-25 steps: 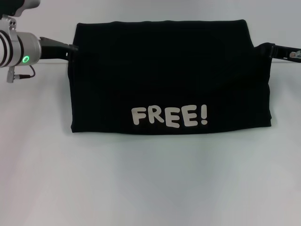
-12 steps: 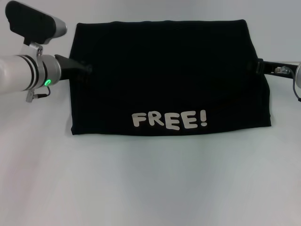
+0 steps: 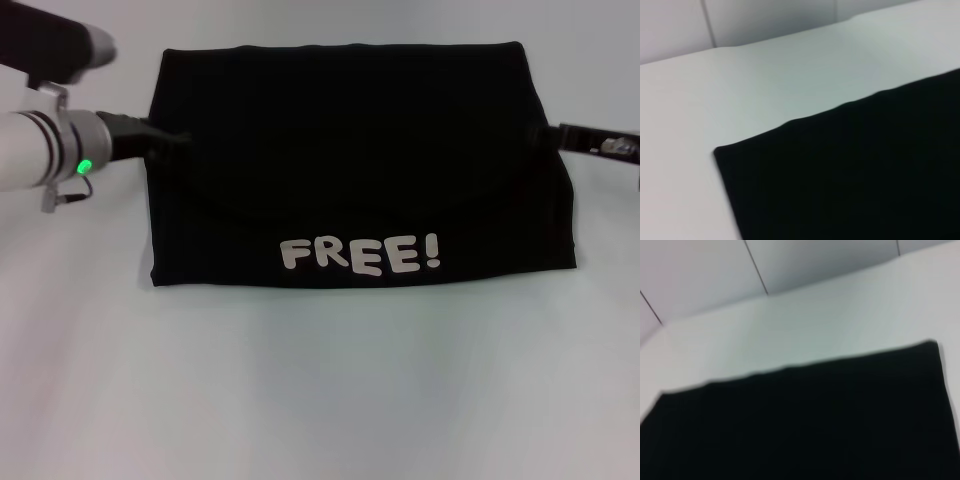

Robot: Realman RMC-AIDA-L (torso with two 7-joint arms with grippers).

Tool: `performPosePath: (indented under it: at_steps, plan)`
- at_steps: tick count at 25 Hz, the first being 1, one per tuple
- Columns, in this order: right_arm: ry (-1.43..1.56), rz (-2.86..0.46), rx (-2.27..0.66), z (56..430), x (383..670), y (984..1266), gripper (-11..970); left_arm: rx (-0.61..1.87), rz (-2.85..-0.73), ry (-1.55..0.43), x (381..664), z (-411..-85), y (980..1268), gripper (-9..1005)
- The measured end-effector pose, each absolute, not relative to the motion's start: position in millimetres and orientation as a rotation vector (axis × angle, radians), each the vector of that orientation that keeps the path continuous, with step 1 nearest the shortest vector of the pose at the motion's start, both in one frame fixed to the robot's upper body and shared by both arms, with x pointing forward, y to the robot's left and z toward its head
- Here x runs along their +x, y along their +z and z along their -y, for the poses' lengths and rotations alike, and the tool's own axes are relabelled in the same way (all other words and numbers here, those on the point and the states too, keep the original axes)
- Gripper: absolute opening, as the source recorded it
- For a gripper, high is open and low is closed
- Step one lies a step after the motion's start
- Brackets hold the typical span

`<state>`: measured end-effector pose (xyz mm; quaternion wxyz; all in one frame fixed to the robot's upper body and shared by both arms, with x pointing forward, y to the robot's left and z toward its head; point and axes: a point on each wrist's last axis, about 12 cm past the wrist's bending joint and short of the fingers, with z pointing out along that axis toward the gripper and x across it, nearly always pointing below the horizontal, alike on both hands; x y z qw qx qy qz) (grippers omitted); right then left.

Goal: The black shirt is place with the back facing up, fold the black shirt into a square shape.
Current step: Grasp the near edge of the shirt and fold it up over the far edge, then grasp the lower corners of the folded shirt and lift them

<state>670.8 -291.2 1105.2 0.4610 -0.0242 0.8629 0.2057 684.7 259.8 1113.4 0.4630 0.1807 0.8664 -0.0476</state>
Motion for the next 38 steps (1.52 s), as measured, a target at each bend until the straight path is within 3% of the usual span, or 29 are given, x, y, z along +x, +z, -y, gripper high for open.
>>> performPosePath:
  at_steps: [5,12,17,27,38]
  plan:
    - [0.611,-2.047,-0.033,306.3,660.6,1115.5,533,0.346,-2.155,-0.248,671.5,-282.6,1125.8,545]
    - [0.776,-1.995,-0.144,319.5,632.7,1120.9,691,0.316,-2.171,-0.479,628.6,-303.7,1136.1,811]
    - [0.884,-1.972,-0.276,319.4,616.3,1125.9,756,0.307,-2.163,-0.582,603.8,-311.0,1130.7,914]
    - [0.895,-2.012,-0.288,322.8,615.7,1127.1,748,0.177,-2.275,-0.684,580.2,-322.3,1094.3,911]
    - [0.872,-2.048,-0.368,306.5,625.2,1129.6,747,0.096,-2.350,-0.800,583.4,-307.8,1077.4,908]
